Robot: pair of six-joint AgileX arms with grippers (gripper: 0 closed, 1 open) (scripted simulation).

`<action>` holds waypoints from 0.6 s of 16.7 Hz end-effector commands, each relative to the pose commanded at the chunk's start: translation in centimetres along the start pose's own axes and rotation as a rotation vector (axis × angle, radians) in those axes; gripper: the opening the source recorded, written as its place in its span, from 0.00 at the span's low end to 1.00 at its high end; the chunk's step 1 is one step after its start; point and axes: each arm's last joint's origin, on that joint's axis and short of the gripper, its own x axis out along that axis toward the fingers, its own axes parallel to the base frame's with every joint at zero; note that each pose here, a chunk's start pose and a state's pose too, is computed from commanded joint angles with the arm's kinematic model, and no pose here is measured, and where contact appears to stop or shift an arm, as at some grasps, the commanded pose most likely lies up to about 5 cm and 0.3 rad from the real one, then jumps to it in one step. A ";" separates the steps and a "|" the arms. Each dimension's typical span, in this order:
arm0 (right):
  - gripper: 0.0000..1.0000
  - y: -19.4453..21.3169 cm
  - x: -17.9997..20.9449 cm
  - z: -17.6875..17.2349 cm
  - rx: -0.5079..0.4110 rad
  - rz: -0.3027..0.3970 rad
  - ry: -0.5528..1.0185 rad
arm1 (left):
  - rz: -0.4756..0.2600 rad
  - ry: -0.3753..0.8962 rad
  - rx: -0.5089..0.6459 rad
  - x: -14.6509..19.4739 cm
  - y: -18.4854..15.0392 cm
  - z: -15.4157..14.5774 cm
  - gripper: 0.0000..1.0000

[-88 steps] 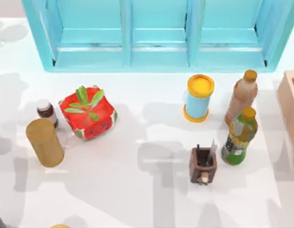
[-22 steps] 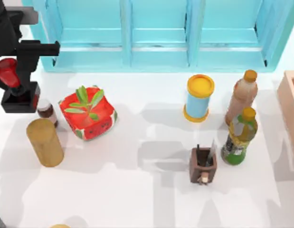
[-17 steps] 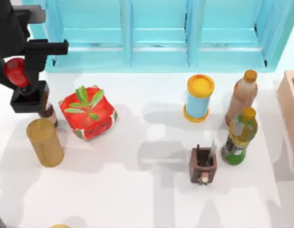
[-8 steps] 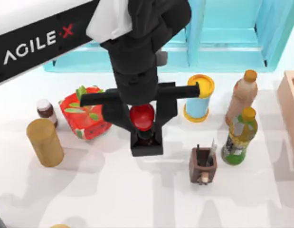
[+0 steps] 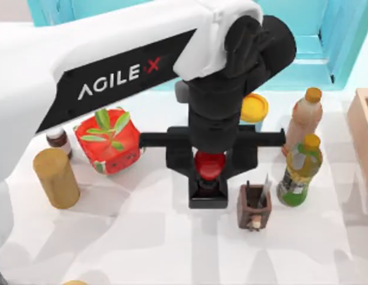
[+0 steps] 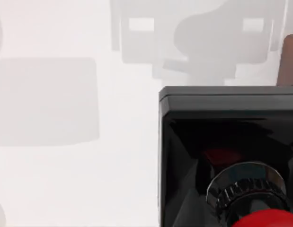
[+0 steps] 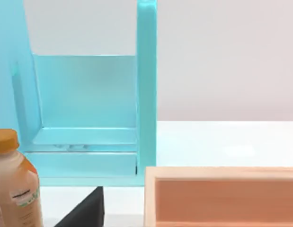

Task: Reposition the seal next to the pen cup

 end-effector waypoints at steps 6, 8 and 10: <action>1.00 0.0 0.0 0.0 0.000 0.000 0.000 | 0.000 0.002 0.000 1.3 0.0 0.0 0.00; 1.00 0.0 0.0 0.0 0.000 0.000 0.000 | 0.000 0.000 0.000 1.5 0.0 0.0 0.00; 1.00 0.0 0.0 0.0 0.000 0.000 0.000 | 0.000 0.000 0.000 1.5 0.0 0.0 0.00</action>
